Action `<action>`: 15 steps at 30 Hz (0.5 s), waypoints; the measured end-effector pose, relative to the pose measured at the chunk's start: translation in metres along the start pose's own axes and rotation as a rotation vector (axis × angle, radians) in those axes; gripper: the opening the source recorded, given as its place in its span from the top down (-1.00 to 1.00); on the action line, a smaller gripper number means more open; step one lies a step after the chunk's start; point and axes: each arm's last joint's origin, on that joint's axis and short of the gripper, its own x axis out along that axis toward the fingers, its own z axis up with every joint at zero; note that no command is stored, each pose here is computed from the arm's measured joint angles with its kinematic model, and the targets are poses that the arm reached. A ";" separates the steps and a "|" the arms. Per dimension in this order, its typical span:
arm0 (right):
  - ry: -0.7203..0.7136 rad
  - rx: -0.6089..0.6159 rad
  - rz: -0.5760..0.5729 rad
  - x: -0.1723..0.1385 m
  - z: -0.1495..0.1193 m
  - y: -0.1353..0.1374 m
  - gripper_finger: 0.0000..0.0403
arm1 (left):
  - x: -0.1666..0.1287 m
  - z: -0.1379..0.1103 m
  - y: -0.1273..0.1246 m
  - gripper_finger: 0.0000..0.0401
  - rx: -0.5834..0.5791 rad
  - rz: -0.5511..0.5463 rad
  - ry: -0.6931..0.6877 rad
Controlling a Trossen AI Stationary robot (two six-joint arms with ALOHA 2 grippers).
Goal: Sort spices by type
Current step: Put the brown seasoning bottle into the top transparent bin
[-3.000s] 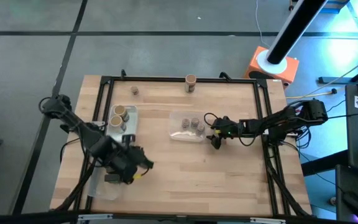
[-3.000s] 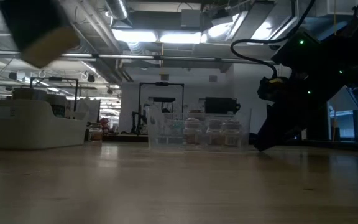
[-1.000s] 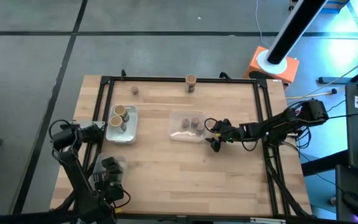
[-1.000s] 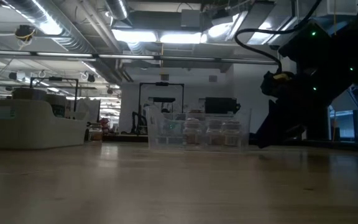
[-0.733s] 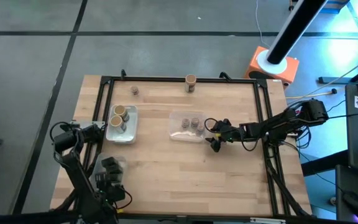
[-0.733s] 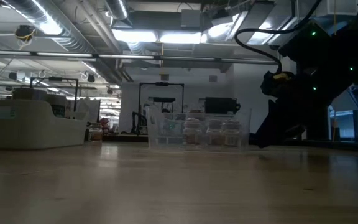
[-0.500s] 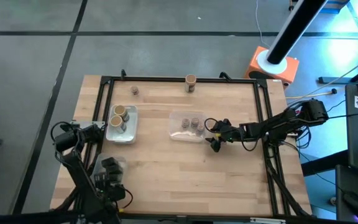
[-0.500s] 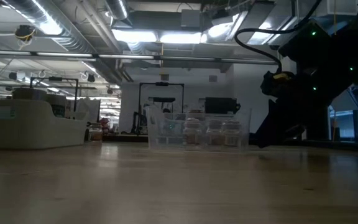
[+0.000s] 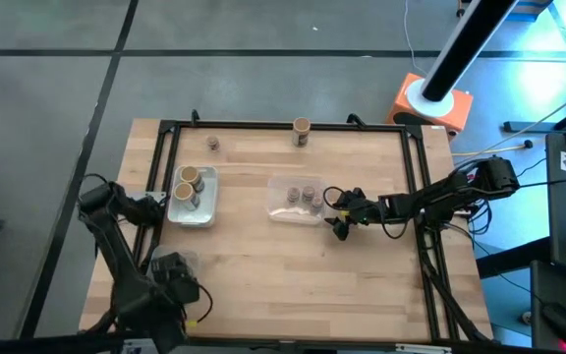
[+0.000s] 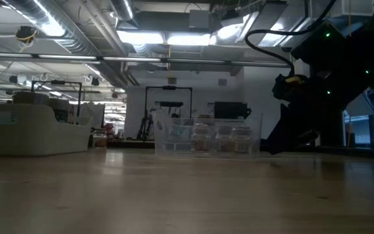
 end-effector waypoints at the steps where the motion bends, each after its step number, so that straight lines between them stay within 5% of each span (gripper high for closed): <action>1: 0.000 0.000 0.000 0.000 0.000 0.000 -0.54 | -0.005 0.002 0.005 -0.19 -0.008 -0.006 -0.045; 15: 0.001 -0.001 0.000 0.000 0.000 0.000 -0.54 | -0.052 0.043 0.088 -0.19 -0.057 0.033 -0.423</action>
